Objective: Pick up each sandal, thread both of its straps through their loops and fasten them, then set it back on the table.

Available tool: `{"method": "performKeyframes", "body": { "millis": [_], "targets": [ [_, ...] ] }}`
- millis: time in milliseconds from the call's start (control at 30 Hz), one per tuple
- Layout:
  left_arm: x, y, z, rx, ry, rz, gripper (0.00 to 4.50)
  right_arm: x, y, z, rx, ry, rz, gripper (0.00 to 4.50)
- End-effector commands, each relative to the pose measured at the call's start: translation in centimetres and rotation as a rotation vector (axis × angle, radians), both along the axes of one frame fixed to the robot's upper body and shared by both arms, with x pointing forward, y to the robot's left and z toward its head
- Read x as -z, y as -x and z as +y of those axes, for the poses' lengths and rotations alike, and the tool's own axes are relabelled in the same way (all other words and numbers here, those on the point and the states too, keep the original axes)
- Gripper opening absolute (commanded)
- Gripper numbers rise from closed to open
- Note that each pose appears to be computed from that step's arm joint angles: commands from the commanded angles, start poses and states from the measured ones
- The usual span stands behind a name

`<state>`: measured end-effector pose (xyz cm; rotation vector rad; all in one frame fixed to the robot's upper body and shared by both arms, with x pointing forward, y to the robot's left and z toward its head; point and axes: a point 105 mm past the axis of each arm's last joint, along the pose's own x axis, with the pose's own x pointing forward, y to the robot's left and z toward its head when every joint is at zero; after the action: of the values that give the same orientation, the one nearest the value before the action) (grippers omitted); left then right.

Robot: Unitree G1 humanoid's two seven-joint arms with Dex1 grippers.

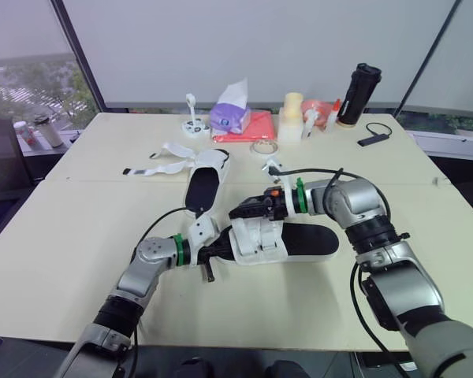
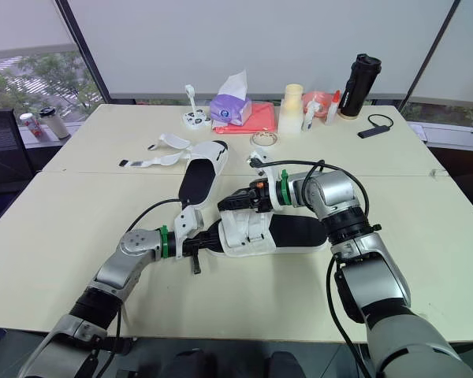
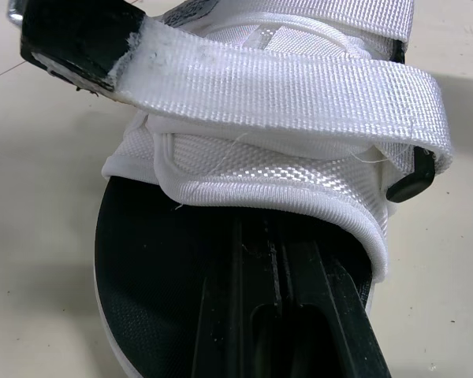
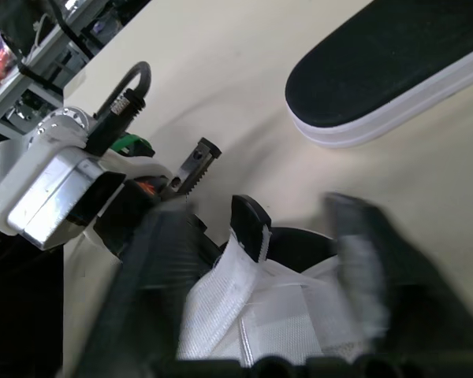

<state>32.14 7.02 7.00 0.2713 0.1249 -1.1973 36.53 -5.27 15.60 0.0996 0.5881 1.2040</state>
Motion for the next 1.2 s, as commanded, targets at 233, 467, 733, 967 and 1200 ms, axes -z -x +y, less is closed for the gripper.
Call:
{"method": "performKeyframes", "body": {
  "millis": [233,467,733,967,1200],
  "targets": [
    [4.5,0.7,1.6,-0.076,-0.108,0.138,0.00,-1.0,-0.5,0.5,0.000,-0.003,-0.012,0.03],
    [4.5,0.7,1.6,-0.078,-0.107,0.140,0.00,-4.0,-1.7,-0.2,0.067,-0.153,0.000,0.03],
    [4.5,0.6,1.5,-0.073,-0.109,0.141,0.00,-6.0,-2.2,-1.0,0.105,-0.276,-0.013,0.03],
    [4.5,0.6,1.5,-0.068,-0.113,0.142,0.00,-3.6,-3.3,-1.6,0.218,-0.195,0.013,0.03],
    [4.4,0.6,1.4,-0.068,-0.112,0.140,0.00,-1.1,-4.7,-2.3,0.347,-0.090,0.045,0.03]
  ]
}}
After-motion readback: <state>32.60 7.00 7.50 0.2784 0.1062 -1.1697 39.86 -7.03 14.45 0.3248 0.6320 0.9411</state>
